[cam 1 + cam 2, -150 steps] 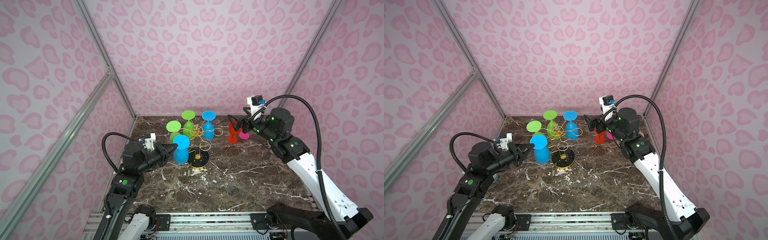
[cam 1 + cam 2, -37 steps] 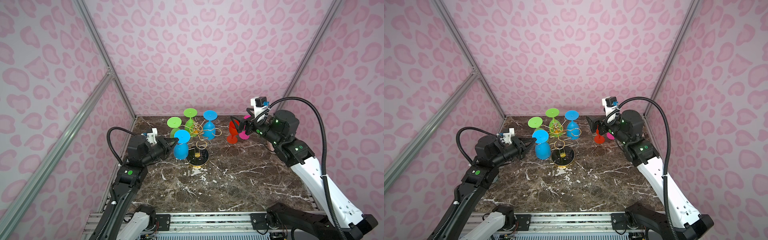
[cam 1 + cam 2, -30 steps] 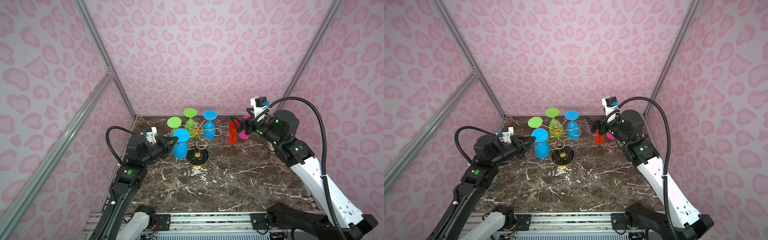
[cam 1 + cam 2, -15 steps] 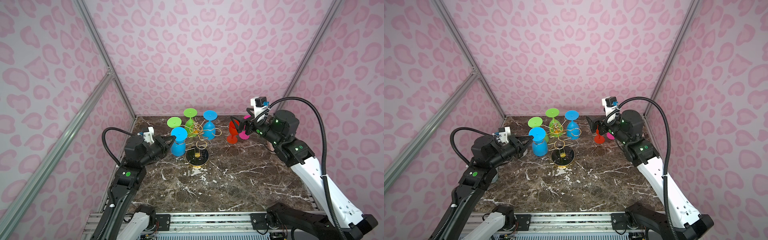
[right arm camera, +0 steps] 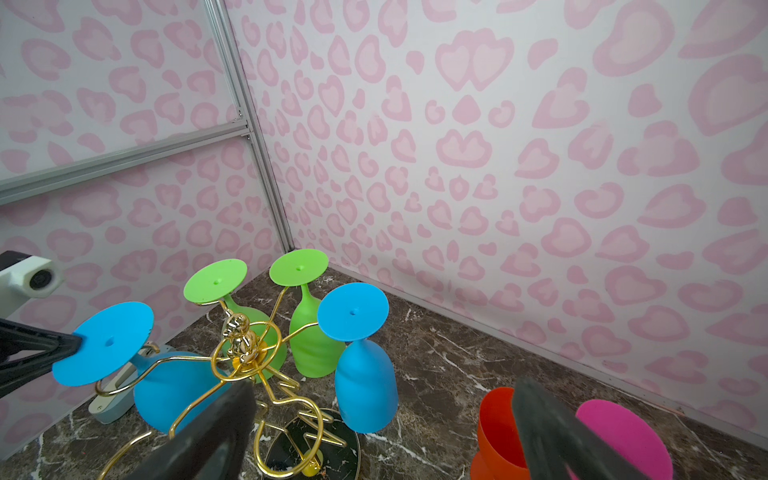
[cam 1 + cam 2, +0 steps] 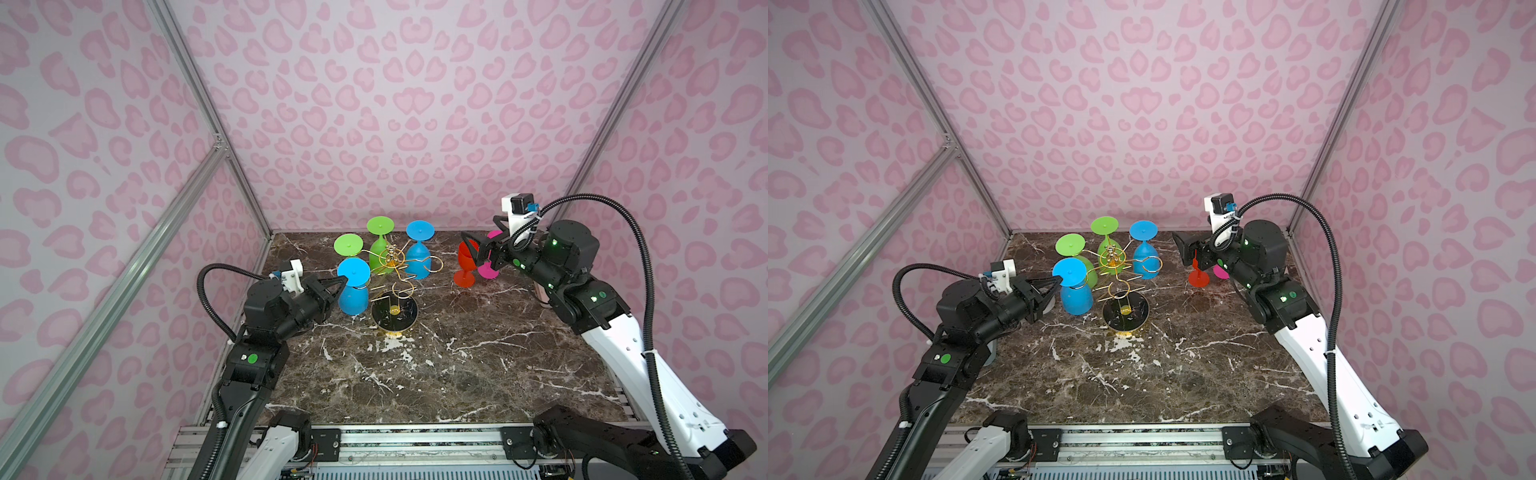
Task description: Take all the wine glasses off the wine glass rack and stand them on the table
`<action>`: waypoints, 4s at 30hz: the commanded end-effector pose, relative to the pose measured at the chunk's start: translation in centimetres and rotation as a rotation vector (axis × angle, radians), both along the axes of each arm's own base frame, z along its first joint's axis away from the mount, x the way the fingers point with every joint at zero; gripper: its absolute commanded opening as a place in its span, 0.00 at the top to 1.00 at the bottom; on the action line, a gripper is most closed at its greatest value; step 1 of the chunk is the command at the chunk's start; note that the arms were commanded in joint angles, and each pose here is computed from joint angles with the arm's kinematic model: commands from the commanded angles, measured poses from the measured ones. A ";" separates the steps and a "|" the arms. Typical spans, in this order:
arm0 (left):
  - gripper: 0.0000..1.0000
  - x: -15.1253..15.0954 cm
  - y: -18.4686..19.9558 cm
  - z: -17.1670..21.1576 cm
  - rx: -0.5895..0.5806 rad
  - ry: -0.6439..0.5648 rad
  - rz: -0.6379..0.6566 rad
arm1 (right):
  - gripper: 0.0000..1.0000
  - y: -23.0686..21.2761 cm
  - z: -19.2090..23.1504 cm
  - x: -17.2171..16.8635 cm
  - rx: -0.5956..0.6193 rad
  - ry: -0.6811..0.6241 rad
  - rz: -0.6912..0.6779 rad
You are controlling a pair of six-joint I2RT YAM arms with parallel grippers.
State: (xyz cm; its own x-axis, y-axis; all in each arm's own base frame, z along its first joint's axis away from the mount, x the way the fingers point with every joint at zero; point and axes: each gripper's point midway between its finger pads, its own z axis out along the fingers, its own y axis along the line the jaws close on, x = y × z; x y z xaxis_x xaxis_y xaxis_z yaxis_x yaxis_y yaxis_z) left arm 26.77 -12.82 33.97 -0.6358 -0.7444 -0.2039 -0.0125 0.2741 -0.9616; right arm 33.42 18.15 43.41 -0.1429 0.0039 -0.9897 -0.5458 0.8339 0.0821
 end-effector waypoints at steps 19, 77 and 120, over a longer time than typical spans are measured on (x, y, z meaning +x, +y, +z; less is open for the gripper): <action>0.97 0.1 -0.1 0.7 -0.023 -0.022 -0.006 | 0.02 -0.3 -0.1 -0.3 0.000 -0.008 -0.006; 0.97 3.2 -1.9 2.3 0.019 -0.055 -0.062 | 0.02 -0.8 0.0 -0.4 0.000 -0.007 -0.015; 0.97 4.3 -1.0 1.8 0.038 -0.052 0.008 | 0.02 -1.0 0.3 -0.6 0.002 -0.011 -0.016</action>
